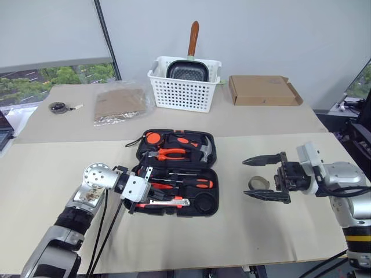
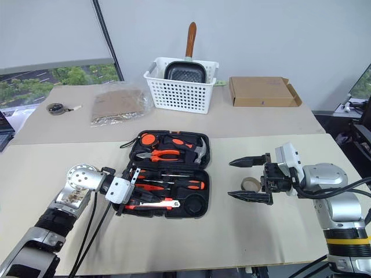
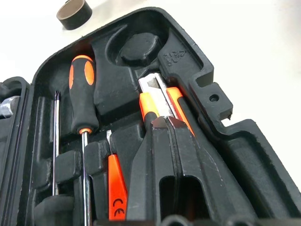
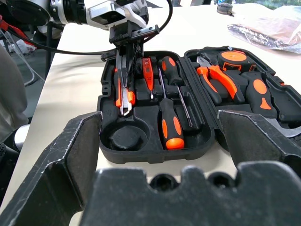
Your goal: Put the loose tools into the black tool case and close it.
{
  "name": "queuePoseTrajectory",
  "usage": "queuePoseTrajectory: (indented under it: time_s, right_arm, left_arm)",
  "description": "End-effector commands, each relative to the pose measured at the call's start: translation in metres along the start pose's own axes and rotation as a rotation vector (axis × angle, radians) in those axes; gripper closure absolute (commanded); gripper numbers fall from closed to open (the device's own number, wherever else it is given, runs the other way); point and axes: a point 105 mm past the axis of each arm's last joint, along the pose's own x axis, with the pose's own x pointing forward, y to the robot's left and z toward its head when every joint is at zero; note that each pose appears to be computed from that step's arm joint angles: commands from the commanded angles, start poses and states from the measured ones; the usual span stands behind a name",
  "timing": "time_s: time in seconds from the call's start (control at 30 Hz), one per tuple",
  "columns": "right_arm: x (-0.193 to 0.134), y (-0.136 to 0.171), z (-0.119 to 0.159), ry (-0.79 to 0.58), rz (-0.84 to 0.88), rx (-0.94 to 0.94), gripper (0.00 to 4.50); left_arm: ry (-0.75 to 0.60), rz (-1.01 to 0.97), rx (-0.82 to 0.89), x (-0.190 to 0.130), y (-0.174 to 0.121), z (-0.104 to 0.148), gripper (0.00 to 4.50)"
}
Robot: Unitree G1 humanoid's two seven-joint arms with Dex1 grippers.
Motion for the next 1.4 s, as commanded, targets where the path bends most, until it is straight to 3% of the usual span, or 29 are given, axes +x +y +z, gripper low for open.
queuePoseTrajectory:
  time_s: [0.03, 0.33, 0.63, 0.73, 0.83, 0.97, 1.17, 1.3, 1.4]
  right_arm:
    - [-0.003, -0.001, 0.011, -0.015, -0.007, -0.048, 0.00]
    - [-0.005, -0.002, 0.011, -0.004, -0.011, -0.046, 0.00]
    - [-0.020, -0.006, -0.017, 0.221, -0.119, -0.021, 0.00]
    - [-0.025, -0.009, -0.027, 0.309, -0.171, -0.021, 0.00]
    - [-0.032, -0.008, -0.034, 0.376, -0.198, -0.005, 0.00]
    - [-0.039, -0.004, -0.044, 0.488, -0.210, 0.007, 0.00]
    - [-0.036, -0.001, -0.054, 0.542, -0.214, 0.057, 0.00]
    - [-0.035, -0.003, -0.063, 0.577, -0.228, 0.062, 0.00]
    - [-0.034, -0.006, -0.066, 0.583, -0.241, 0.061, 0.76]
  left_arm:
    - [0.072, -0.083, -0.120, 0.007, -0.022, -0.023, 4.48]
    - [0.078, -0.073, -0.161, 0.010, -0.024, -0.027, 4.48]
    - [-0.145, 0.243, -0.273, -0.008, 0.027, 0.018, 4.48]
    - [-0.180, 0.278, -0.308, -0.013, 0.028, 0.033, 4.48]
    - [-0.239, 0.236, -0.362, -0.021, 0.021, 0.056, 3.78]
    - [-0.225, 0.187, -0.390, -0.028, 0.011, 0.070, 2.50]
    - [-0.153, 0.122, -0.416, -0.032, -0.002, 0.076, 0.21]
    - [-0.133, 0.124, -0.425, -0.033, -0.003, 0.083, 0.03]
    - [-0.123, 0.148, -0.416, -0.032, 0.000, 0.087, 0.00]
